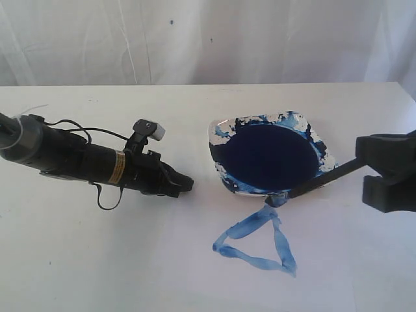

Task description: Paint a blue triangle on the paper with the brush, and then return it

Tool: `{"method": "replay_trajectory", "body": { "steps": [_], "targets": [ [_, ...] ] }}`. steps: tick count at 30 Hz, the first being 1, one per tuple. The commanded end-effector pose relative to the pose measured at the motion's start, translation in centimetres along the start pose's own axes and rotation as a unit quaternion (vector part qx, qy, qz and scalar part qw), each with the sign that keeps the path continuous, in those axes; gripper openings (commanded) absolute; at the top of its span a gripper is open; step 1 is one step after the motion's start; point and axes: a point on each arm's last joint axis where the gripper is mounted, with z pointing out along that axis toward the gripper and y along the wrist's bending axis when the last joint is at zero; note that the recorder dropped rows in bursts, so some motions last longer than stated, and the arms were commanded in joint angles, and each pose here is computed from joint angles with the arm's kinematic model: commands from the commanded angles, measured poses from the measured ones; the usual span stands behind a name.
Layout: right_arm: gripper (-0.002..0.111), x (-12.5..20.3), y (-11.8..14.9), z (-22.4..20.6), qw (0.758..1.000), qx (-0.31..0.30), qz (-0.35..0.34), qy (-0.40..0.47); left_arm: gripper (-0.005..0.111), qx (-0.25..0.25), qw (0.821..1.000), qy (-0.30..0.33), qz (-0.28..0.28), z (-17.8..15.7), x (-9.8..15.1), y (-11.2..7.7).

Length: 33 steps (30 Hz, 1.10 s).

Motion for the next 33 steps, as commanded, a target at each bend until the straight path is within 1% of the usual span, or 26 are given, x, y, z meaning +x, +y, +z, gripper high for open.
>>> {"method": "replay_trajectory", "body": {
  "steps": [1,6,14,21,29,33],
  "targets": [
    [0.000,0.0,-0.1,2.8,1.000,0.005,-0.009,0.015,0.000,-0.018,1.000,0.011,0.008,0.0,0.1,0.2],
    [0.000,0.2,-0.1,4.7,1.000,0.005,-0.014,0.020,0.000,-0.018,1.000,0.011,0.008,0.0,0.1,0.2],
    [0.000,0.2,-0.2,4.9,0.999,0.009,-0.039,0.020,0.000,-0.018,1.000,0.011,0.008,0.0,0.1,0.2],
    [0.000,0.4,-0.2,5.1,0.999,0.011,-0.042,0.030,0.000,-0.018,1.000,0.011,0.008,0.0,0.1,0.2],
    [0.000,1.0,-0.4,6.5,0.997,0.014,-0.052,0.056,0.000,-0.018,1.000,0.011,0.008,0.0,0.1,0.2],
    [0.000,1.1,-0.4,6.6,0.997,0.015,-0.053,0.063,0.000,-0.018,1.000,0.011,0.008,0.0,0.1,0.2]
  ]
}}
